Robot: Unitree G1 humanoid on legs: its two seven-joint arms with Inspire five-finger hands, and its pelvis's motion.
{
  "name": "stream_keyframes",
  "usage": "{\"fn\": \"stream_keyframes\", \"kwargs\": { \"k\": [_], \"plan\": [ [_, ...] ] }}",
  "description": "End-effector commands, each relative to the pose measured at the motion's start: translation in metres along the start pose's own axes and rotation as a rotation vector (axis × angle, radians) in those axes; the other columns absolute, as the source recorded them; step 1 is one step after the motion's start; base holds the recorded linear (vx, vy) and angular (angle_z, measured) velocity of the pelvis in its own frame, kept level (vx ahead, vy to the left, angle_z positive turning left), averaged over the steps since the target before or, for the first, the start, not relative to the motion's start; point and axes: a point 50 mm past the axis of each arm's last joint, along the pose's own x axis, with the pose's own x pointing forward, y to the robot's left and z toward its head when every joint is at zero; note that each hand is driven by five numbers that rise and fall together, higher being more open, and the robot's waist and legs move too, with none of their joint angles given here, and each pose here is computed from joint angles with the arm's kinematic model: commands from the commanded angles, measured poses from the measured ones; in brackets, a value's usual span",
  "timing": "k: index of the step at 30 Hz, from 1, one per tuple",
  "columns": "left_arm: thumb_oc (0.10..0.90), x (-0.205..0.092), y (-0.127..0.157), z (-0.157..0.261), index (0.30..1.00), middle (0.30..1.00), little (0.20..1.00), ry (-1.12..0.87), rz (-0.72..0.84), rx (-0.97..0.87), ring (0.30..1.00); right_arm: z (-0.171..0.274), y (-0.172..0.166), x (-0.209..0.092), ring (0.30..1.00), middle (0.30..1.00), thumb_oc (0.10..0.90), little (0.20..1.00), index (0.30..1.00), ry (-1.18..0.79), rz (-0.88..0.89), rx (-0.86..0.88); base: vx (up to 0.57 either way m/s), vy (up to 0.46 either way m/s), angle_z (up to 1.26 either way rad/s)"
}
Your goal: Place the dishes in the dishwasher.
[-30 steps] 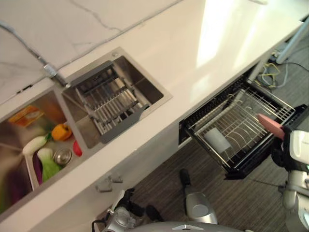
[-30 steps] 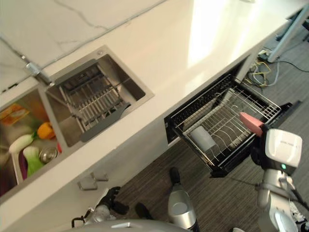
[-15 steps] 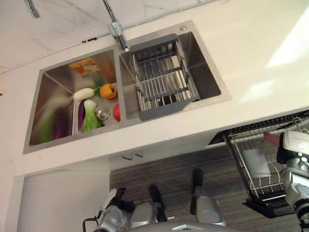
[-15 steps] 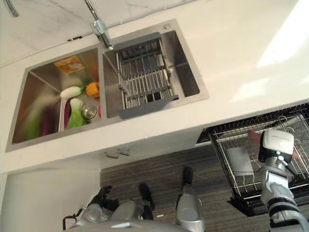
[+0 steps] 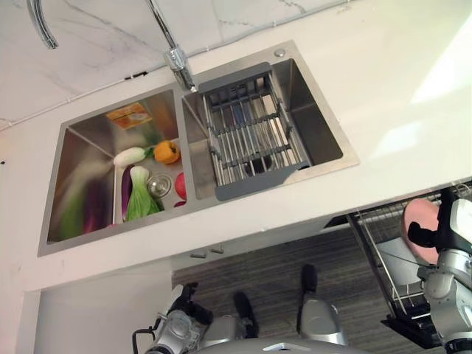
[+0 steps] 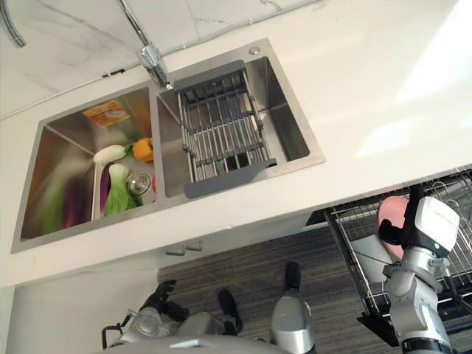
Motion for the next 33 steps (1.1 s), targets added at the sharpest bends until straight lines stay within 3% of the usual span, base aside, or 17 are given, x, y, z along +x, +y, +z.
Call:
{"fn": "stream_keyframes", "kwargs": {
  "k": [1,4,5,8,9,11,12,16,19,20,21,24,26,33],
  "plan": [
    [0.8,0.001,0.009,-0.013,0.9,0.9,0.9,0.051,0.019,0.04,0.9,0.009,-0.053,0.026,0.9,0.9,0.8,0.9,0.9,-0.044,-0.277,0.08,0.0,0.0,0.0],
    [0.8,0.001,0.009,-0.014,0.9,0.9,0.9,0.06,0.028,0.026,0.9,-0.003,-0.071,0.023,0.9,0.9,0.8,0.9,0.9,0.026,-0.42,0.119,0.02,-0.001,-0.01],
    [0.8,0.001,0.012,-0.016,0.9,0.9,0.9,0.074,0.044,0.013,0.9,-0.034,-0.076,0.015,0.9,0.9,0.8,0.9,0.9,0.153,-0.467,0.051,0.04,-0.006,-0.04],
    [0.8,0.002,0.013,-0.017,0.9,0.9,0.9,0.081,0.051,0.021,0.9,-0.068,-0.077,0.002,0.9,0.9,0.8,0.9,0.9,0.314,-0.496,-0.014,0.03,-0.019,0.0],
    [0.8,0.003,0.014,-0.015,0.9,0.9,0.9,0.078,0.053,0.025,0.9,-0.088,-0.081,-0.011,0.9,0.9,0.8,0.9,0.9,0.459,-0.583,0.018,0.02,-0.034,-0.04],
    [0.8,0.003,0.013,-0.014,0.9,0.9,0.9,0.077,0.057,0.034,0.9,-0.091,-0.081,-0.018,0.9,0.9,0.8,0.9,0.9,0.512,-0.675,0.105,0.01,-0.035,0.06],
    [0.8,0.004,0.016,-0.009,0.9,0.9,0.9,0.063,0.071,0.03,0.9,-0.113,-0.075,-0.035,0.9,0.9,0.8,0.9,0.9,0.632,-0.685,0.085,0.01,-0.029,0.06],
    [0.8,0.005,0.016,-0.004,0.9,0.9,0.9,0.052,0.071,0.021,0.9,-0.139,-0.065,-0.054,0.9,0.9,0.8,0.9,0.9,0.791,-0.632,-0.002,0.0,-0.011,0.04],
    [0.8,0.007,0.017,-0.002,0.9,0.9,0.9,0.051,0.065,0.02,0.9,-0.14,-0.054,-0.059,0.9,0.9,0.8,0.9,0.9,0.816,-0.582,0.0,0.0,0.0,0.0],
    [0.8,0.007,0.016,0.0,0.9,0.9,0.9,0.046,0.06,0.02,0.9,-0.138,-0.044,-0.061,0.352,0.352,0.435,0.352,0.352,0.821,-0.537,0.011,0.0,0.0,0.0],
    [0.8,0.007,0.016,-0.001,0.9,0.9,0.9,0.047,0.056,0.025,0.9,-0.134,-0.037,-0.058,0.3,0.3,0.4,0.3,0.3,0.815,-0.514,0.049,0.0,0.0,0.0],
    [0.8,0.007,0.016,-0.002,0.9,0.9,0.9,0.05,0.048,0.023,0.9,-0.12,-0.01,-0.053,0.3,0.3,0.4,0.3,0.3,0.793,-0.424,0.139,0.0,0.0,0.0],
    [0.8,0.006,0.013,-0.004,0.9,0.9,0.9,0.056,0.037,0.03,0.9,-0.082,0.015,-0.031,0.3,0.3,0.4,0.3,0.3,0.633,-0.299,0.225,-0.04,0.007,0.09],
    [0.8,0.004,0.011,-0.005,0.9,0.9,0.9,0.03,0.03,0.066,0.9,-0.012,0.043,0.014,0.3,0.3,0.4,0.3,0.3,0.359,-0.133,0.292,-0.01,0.002,0.01]
  ]
}}
